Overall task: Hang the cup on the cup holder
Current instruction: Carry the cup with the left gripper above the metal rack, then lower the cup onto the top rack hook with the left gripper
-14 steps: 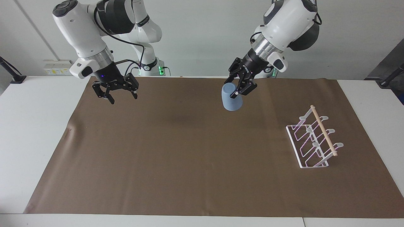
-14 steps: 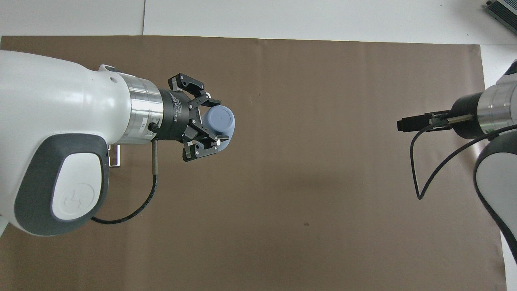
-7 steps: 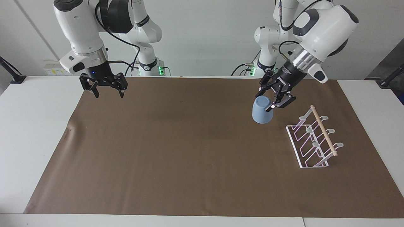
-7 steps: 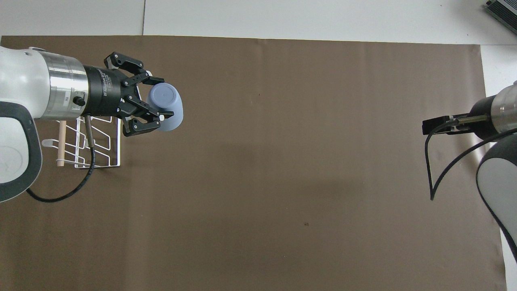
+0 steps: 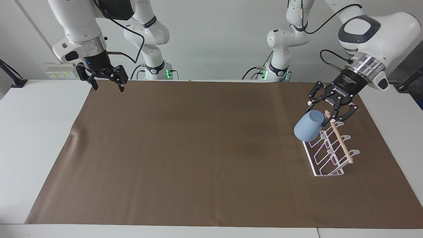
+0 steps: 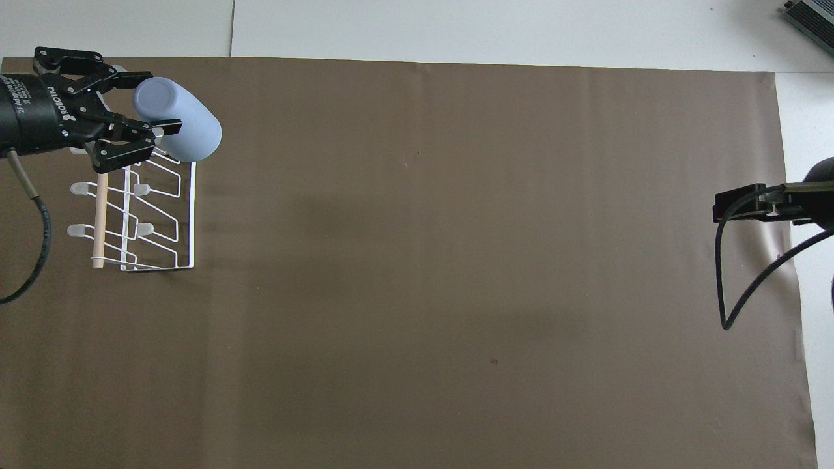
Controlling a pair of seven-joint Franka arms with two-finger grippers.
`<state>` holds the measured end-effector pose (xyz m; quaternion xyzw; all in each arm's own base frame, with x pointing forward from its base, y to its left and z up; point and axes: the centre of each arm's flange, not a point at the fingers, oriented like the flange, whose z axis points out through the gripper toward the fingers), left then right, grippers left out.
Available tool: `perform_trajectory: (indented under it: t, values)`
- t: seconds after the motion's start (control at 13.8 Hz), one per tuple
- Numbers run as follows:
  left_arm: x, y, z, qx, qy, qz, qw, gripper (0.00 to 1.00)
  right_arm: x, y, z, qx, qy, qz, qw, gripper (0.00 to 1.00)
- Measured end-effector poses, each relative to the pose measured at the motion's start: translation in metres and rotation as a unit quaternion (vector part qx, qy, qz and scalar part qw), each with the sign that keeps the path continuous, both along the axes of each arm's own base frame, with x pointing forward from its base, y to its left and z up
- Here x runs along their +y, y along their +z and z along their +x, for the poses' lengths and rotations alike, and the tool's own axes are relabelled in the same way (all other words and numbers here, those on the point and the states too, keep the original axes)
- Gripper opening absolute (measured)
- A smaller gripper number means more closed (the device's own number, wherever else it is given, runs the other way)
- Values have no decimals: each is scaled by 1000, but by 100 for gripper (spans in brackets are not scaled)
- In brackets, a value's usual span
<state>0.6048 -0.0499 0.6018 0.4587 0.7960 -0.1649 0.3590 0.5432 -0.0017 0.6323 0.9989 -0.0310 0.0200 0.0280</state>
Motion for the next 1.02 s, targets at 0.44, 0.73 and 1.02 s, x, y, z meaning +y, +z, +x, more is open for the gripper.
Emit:
perform_trajectory:
  t: [0.44,0.73,1.02]
  values:
    - [43,-17,10,-15,51,-11,999,69,-6,-1,1,1,-5,0,1000,100]
    - [60,-48,21,-22,83,-3,996,69,-12,-1,1,1,-10,2,1000,100]
    - [80,-70,22,-11,108,0,994,69,-22,-3,1,3,-19,2,1000,100]
